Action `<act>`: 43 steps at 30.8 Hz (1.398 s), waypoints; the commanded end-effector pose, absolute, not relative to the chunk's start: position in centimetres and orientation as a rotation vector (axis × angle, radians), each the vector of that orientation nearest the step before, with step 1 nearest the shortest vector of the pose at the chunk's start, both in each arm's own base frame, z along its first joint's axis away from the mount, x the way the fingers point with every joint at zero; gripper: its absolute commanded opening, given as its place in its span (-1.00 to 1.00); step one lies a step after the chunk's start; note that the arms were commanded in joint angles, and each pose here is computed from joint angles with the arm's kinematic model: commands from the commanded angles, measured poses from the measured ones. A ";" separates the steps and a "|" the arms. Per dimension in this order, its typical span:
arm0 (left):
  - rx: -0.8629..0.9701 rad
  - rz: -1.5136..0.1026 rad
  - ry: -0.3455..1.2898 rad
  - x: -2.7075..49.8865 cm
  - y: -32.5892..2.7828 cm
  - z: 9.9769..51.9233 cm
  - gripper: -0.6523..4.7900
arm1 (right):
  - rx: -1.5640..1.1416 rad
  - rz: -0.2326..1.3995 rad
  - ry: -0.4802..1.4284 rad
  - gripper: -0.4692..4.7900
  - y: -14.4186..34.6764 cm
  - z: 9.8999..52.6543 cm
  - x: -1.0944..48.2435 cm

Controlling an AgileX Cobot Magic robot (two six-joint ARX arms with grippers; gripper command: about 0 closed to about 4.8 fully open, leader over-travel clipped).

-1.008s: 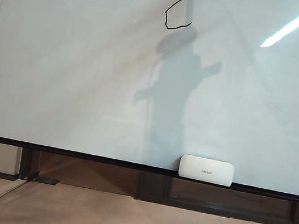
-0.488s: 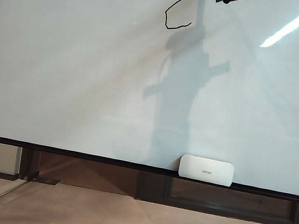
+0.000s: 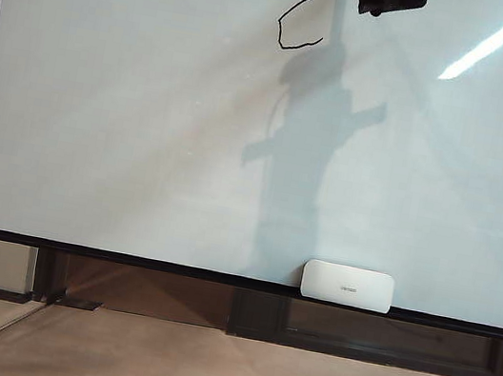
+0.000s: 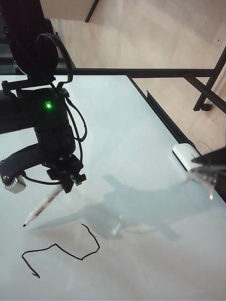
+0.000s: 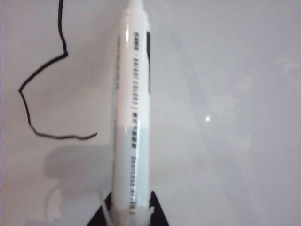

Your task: Reach to the right to find the marker pen, pick it up, and write the number 20 on the whiteboard.

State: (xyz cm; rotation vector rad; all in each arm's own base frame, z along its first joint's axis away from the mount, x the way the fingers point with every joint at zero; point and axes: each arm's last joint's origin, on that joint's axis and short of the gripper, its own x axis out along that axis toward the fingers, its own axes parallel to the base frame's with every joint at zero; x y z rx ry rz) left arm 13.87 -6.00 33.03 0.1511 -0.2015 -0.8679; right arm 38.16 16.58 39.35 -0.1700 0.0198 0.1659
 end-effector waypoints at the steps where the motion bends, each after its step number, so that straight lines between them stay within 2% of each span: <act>1: 0.155 -0.878 -0.224 13.7 -6.0 33.4 -0.78 | -0.142 0.163 -0.044 -0.83 16.5 40.3 38.0; 43: 0.205 -0.841 -0.208 13.6 -5.9 34.0 -0.78 | -0.150 0.159 0.045 -0.83 17.1 39.8 39.4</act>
